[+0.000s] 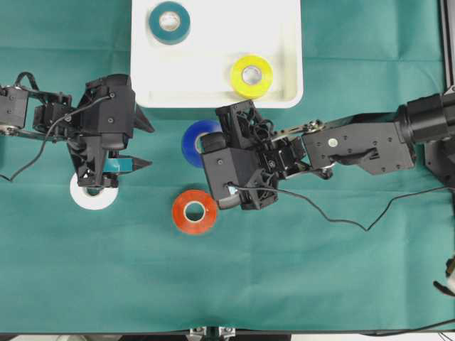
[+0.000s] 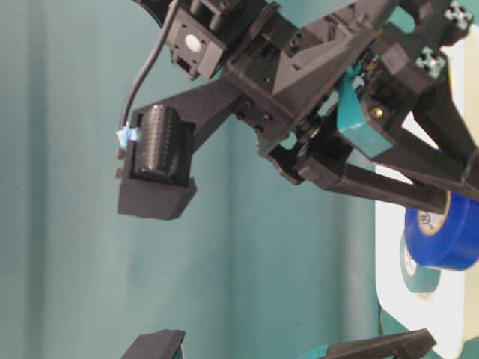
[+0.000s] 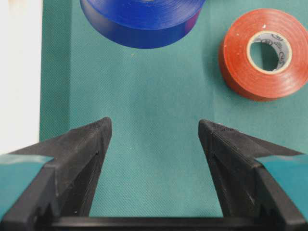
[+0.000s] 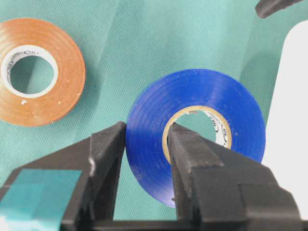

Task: Put the tape alternately from left to right into the white case.
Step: 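Lift the blue tape and carry it toward the white tray, then lower the blue tape into the tray's upper right and release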

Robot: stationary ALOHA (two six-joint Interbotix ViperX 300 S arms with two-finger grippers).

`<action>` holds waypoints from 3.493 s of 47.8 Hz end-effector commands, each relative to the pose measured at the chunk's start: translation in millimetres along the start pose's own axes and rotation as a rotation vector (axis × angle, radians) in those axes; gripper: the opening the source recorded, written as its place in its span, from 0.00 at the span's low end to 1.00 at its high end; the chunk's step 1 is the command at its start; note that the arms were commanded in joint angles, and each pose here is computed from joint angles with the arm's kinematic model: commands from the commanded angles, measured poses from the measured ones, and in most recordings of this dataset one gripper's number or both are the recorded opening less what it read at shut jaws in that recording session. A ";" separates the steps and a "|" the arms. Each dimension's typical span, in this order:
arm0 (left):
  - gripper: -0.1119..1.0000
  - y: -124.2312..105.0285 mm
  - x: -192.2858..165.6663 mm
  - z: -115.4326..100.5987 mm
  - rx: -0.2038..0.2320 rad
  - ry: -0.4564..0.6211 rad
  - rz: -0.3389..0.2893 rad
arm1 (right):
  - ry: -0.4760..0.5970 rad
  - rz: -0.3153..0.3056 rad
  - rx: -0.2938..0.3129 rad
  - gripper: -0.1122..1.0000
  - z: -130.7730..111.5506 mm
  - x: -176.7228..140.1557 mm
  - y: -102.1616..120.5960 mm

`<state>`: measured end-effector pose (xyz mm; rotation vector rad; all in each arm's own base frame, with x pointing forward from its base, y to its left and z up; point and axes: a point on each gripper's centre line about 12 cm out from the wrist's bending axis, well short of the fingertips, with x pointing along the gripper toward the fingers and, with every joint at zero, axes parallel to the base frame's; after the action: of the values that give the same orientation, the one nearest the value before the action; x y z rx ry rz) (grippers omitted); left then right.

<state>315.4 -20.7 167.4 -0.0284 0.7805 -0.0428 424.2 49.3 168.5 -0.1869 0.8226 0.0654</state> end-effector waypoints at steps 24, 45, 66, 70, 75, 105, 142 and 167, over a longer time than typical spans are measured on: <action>0.94 -1.5 -2.9 7.8 -0.001 -0.026 -0.004 | -0.024 -0.076 0.029 0.40 4.4 -10.6 -40.6; 0.94 -1.4 -2.9 7.4 -0.001 -0.026 -0.004 | -0.018 -0.206 0.168 0.39 -37.4 -35.0 -119.2; 0.94 -1.3 -2.7 5.9 -0.002 -0.021 -0.004 | -0.132 -0.277 0.289 0.40 -74.7 -41.5 -177.2; 0.94 -1.9 -2.8 6.5 0.000 -0.023 -0.005 | -0.117 -0.287 0.305 0.39 -82.0 -37.7 -183.8; 0.94 -1.4 -2.5 6.9 -0.001 -0.023 -0.004 | -0.093 -0.292 0.319 0.40 -90.3 -31.8 -188.9; 0.94 -1.5 -2.6 8.3 -0.002 -0.027 -0.004 | 0.001 -0.299 0.345 0.40 -109.6 -21.8 -192.0; 0.94 -1.5 -3.1 9.3 -0.002 -0.030 -0.004 | -0.009 -0.307 0.353 0.86 -106.6 -26.9 -193.3; 0.94 -1.5 -2.6 8.2 -0.002 -0.026 -0.004 | -0.042 -0.288 0.326 0.85 -95.3 -32.9 -181.1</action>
<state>315.4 -20.8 167.4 -0.0313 0.7806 -0.0418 352.1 -154.6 135.6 0.0225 0.8041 -0.3523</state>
